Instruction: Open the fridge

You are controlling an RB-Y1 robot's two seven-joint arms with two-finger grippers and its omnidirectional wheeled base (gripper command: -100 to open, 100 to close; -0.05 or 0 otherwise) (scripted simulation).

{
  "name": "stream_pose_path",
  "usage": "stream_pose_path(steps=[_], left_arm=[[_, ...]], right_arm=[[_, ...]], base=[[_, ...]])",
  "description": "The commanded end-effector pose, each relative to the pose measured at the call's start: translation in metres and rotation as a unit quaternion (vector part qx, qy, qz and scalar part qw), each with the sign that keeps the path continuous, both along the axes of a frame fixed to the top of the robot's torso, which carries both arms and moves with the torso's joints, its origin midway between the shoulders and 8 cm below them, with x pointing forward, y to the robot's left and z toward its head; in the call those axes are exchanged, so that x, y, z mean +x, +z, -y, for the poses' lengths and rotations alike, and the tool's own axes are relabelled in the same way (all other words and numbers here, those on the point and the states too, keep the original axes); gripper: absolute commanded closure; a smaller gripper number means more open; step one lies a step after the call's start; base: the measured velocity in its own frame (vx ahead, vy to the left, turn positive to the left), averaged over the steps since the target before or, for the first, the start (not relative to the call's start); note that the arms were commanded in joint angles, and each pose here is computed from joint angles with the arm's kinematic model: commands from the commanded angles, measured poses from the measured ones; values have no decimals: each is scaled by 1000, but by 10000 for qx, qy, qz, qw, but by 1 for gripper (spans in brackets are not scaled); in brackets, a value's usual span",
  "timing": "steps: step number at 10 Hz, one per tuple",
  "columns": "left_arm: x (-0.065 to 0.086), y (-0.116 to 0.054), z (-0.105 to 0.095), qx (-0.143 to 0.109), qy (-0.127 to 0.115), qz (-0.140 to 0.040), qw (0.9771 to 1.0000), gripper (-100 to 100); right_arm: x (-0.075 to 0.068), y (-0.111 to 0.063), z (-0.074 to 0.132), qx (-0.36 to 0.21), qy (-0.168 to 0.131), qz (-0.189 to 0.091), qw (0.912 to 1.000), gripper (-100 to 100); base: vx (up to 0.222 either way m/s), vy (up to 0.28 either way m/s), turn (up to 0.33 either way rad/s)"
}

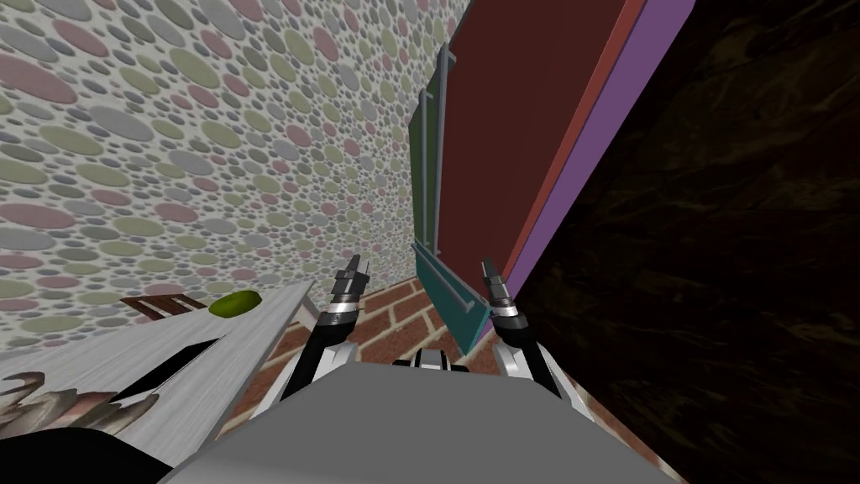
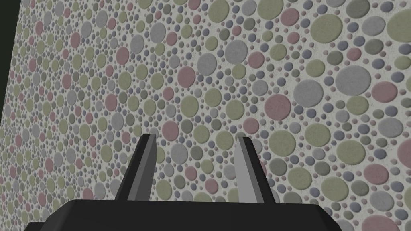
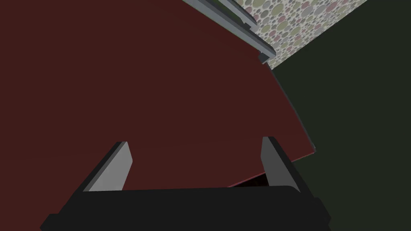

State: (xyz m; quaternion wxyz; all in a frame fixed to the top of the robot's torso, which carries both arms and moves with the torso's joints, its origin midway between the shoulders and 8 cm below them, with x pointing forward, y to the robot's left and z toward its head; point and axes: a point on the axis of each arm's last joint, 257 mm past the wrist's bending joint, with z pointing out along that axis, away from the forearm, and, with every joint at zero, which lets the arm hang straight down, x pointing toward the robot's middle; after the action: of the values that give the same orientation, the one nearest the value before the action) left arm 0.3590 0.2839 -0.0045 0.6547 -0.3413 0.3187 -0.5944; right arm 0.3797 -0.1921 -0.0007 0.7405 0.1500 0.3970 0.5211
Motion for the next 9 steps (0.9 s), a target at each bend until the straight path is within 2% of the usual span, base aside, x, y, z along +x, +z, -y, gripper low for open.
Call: stream_pose_path(steps=[1, 3, 4, 5, 6, 7, 8, 9], left_arm=[[0, 0, 0, 0, 0, -1, 10000, 0], [0, 0, 0, 0, 0, -1, 10000, 0], [0, 0, 0, 0, 1, -1, 10000, 0], [0, 0, 0, 0, 0, 0, 10000, 0], [0, 0, 0, 0, 0, 0, 10000, 0], [0, 0, 0, 0, 0, 0, 10000, 0], [0, 0, 0, 0, 0, 0, 10000, 0], [0, 0, 0, 0, 0, 0, 10000, 0]], right_arm=[[7, -8, -16, -386, -37, 25, 9992, -100], [17, -20, -43, -965, -4, 82, 9953, -100], [17, -20, -43, -1037, -65, 107, 9945, -100], [22, -27, -56, -1354, -58, 158, 9906, -100], [22, -27, -56, -1381, -81, 168, 9902, -100], [26, -34, -69, -1714, -82, 236, 9849, -100], [26, -34, -69, -1735, -100, 244, 9845, -100], [29, -42, -81, -2082, -111, 329, 9775, -100]], base=[[113, 55, -42], [181, 97, -122], [179, 87, -55], [143, 88, -96], [108, 78, -45], [124, 84, -89], [101, 60, -64], [126, 63, -121]])
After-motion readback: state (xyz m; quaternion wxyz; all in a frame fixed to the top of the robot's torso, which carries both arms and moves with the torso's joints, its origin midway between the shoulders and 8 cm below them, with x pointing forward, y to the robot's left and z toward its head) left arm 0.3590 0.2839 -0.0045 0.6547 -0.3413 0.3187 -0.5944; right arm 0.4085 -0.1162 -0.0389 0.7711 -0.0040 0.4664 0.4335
